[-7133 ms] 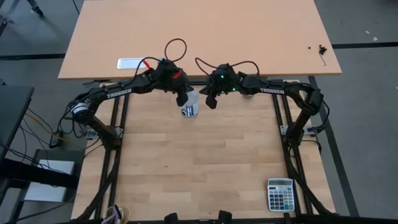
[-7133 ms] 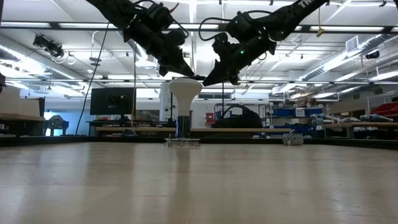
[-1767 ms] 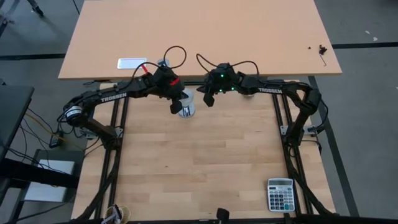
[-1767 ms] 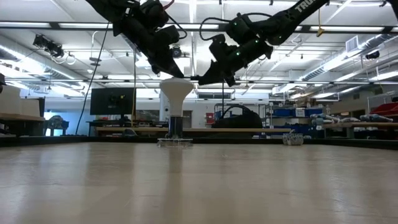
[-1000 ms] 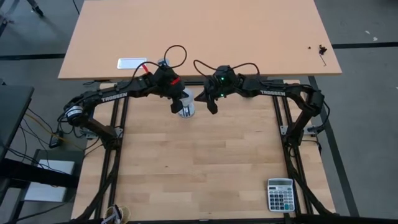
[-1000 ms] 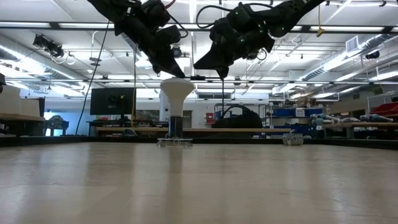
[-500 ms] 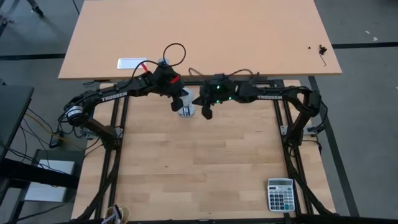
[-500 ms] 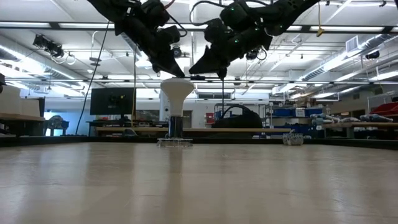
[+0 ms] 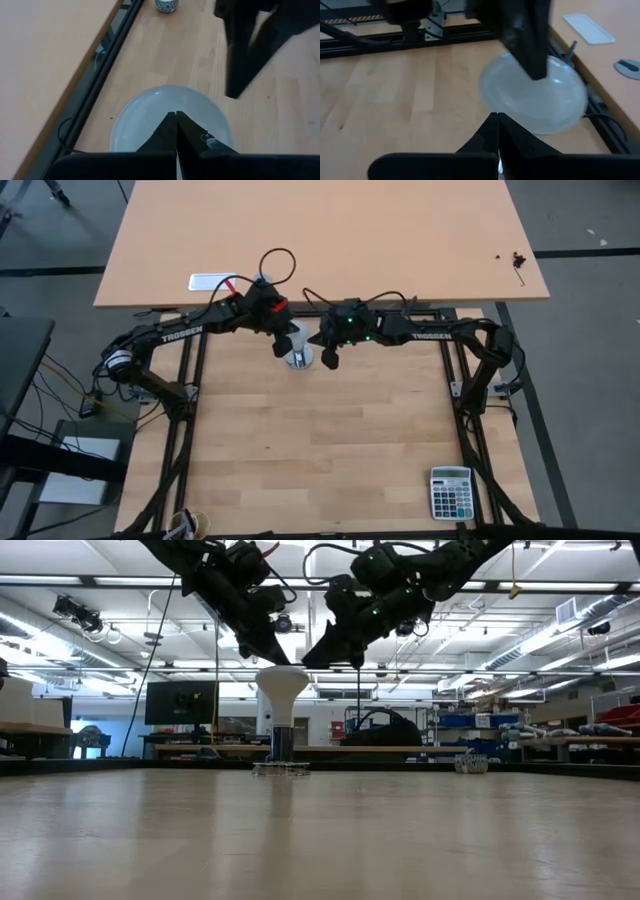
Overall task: Screw lightbulb
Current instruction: Remove the bulb from the lamp socket
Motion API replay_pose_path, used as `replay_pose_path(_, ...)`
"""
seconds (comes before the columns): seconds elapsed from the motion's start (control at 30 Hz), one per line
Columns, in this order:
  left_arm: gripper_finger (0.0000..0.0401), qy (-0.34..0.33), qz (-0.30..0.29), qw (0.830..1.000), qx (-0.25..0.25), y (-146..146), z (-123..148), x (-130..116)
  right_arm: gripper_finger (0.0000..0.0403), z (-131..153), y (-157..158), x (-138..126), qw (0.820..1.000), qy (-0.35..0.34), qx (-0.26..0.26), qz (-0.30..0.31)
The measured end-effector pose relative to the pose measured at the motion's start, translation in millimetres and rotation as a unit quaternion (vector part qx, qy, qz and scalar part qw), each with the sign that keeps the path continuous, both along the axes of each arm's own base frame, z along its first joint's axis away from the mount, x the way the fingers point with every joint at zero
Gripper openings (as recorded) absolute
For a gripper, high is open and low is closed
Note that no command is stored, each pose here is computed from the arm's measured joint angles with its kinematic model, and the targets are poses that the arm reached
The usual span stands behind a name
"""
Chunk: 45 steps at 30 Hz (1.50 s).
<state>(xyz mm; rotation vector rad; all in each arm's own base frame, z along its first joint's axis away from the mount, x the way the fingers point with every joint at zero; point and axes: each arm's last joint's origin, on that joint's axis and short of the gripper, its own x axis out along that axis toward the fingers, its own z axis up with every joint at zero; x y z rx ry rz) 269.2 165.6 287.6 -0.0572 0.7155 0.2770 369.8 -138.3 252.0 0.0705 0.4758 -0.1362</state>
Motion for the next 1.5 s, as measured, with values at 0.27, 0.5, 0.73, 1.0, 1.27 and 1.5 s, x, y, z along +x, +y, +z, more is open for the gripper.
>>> replay_pose_path(0.27,0.0,0.001,0.001,1.0,-0.001,-0.1,-0.2,-0.2,0.0011,0.0,-3.0,-1.1,1.0,-0.001,0.0,0.002)
replay_pose_path(0.5,0.0,0.002,0.002,1.0,-0.001,-0.1,-0.3,-0.3,0.0011,2.9,11.3,5.7,0.999,-0.02,-0.001,0.033)
replay_pose_path(0.73,0.0,0.002,0.003,1.0,-0.002,-0.1,-0.4,-0.3,0.0011,4.8,14.5,8.1,0.999,-0.027,-0.017,0.016)
replay_pose_path(1.0,0.0,0.002,0.003,1.0,-0.004,-0.1,-0.8,-0.3,0.0011,3.0,5.8,4.3,1.0,-0.016,-0.016,0.0)
replay_pose_path(1.27,0.0,0.001,0.009,1.0,-0.009,-0.1,-1.0,-0.4,0.0011,-14.1,-9.5,6.2,1.0,0.001,-0.003,-0.002)
replay_pose_path(1.5,0.0,0.003,0.012,1.0,-0.008,-0.4,-1.3,-0.3,0.0011,-21.2,-23.2,3.2,1.0,0.007,0.005,-0.03)
